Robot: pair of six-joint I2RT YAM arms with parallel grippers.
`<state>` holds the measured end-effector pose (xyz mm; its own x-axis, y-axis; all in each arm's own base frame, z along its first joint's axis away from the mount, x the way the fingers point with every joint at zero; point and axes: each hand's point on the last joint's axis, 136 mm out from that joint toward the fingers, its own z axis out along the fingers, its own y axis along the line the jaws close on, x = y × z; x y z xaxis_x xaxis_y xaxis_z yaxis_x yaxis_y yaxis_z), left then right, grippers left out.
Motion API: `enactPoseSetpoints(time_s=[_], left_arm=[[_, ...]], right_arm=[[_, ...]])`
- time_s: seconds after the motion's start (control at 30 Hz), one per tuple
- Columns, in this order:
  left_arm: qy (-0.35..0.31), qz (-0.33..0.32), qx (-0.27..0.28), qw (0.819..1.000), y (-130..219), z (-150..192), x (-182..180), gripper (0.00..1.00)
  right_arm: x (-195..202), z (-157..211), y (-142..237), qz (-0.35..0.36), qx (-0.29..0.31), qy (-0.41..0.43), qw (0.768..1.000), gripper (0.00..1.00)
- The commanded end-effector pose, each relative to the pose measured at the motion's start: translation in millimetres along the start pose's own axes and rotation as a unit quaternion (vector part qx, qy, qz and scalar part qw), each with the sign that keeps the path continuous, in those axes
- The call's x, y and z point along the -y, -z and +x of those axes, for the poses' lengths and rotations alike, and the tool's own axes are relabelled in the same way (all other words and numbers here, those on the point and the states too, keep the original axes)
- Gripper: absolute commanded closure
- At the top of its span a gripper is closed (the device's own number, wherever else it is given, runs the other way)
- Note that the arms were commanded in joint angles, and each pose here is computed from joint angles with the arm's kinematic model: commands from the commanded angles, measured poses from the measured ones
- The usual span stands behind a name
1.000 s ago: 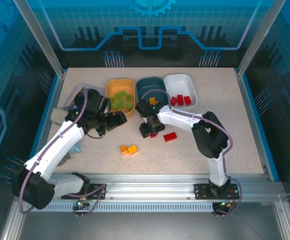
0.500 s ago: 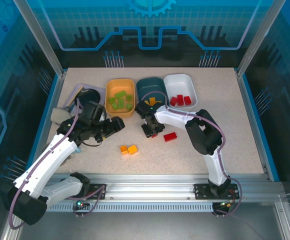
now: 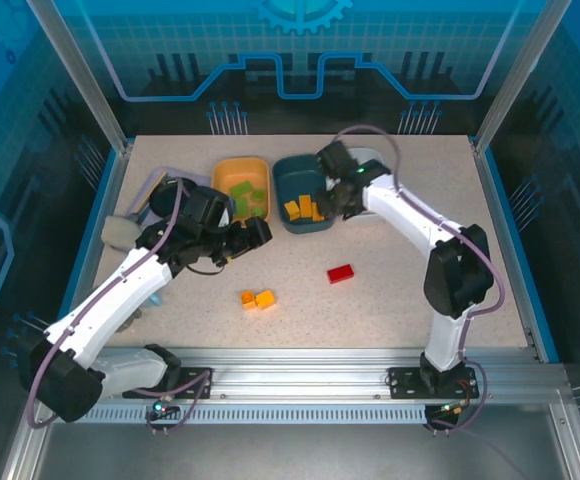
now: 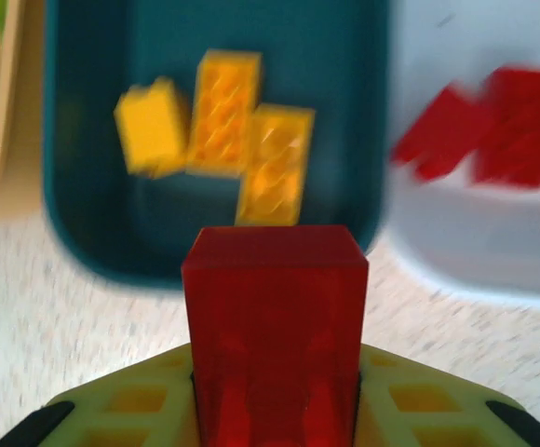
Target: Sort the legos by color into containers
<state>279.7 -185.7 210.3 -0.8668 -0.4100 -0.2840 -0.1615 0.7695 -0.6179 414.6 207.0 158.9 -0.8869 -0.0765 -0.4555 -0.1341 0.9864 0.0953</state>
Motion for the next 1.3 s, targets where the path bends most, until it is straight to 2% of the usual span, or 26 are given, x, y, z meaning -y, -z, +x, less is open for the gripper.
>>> enactPoseSetpoints(time_s=[0.0,0.2,0.37,0.53,0.6,0.67,0.8,0.93,1.07,1.17,1.27], left_arm=[[-0.029,0.041,0.014,0.999,-1,-19,33,0.14],[-0.030,0.026,0.014,0.999,-10,-29,37,0.14],[-0.022,0.006,0.012,1.000,-11,-27,28,0.14],[-0.010,-0.010,0.009,1.000,-7,-19,15,0.14],[-0.003,-0.022,0.006,1.000,-6,-13,6,0.14],[0.001,-0.037,-0.002,0.999,-4,-6,-3,0.14],[0.010,-0.062,-0.021,0.998,-2,9,-23,0.14],[0.029,-0.101,-0.048,0.993,-3,29,-49,0.14],[0.076,-0.143,-0.088,0.983,-12,56,-79,0.14],[0.115,-0.183,-0.109,0.970,-16,72,-102,0.13],[0.140,-0.198,-0.122,0.962,-24,83,-114,0.12]], right_arm=[[25,-23,-22,-0.007,-0.009,-0.056,0.998,0.64],[64,-74,-69,-0.011,-0.004,-0.124,0.992,0.64],[87,-86,-113,-0.006,-0.029,-0.152,0.988,0.62],[92,-93,-139,-0.027,-0.043,-0.165,0.985,0.60],[94,-92,-144,-0.027,-0.050,-0.165,0.985,0.56],[93,-94,-142,-0.027,-0.049,-0.162,0.985,0.48],[88,-107,-116,-0.028,-0.022,-0.148,0.988,0.36],[73,-120,-68,-0.023,0.021,-0.114,0.993,0.37],[40,-120,-1,-0.047,0.093,-0.079,0.991,0.38],[10,-92,31,-0.077,0.119,-0.051,0.989,0.38],[-26,-48,50,-0.114,0.118,-0.009,0.986,0.38]])
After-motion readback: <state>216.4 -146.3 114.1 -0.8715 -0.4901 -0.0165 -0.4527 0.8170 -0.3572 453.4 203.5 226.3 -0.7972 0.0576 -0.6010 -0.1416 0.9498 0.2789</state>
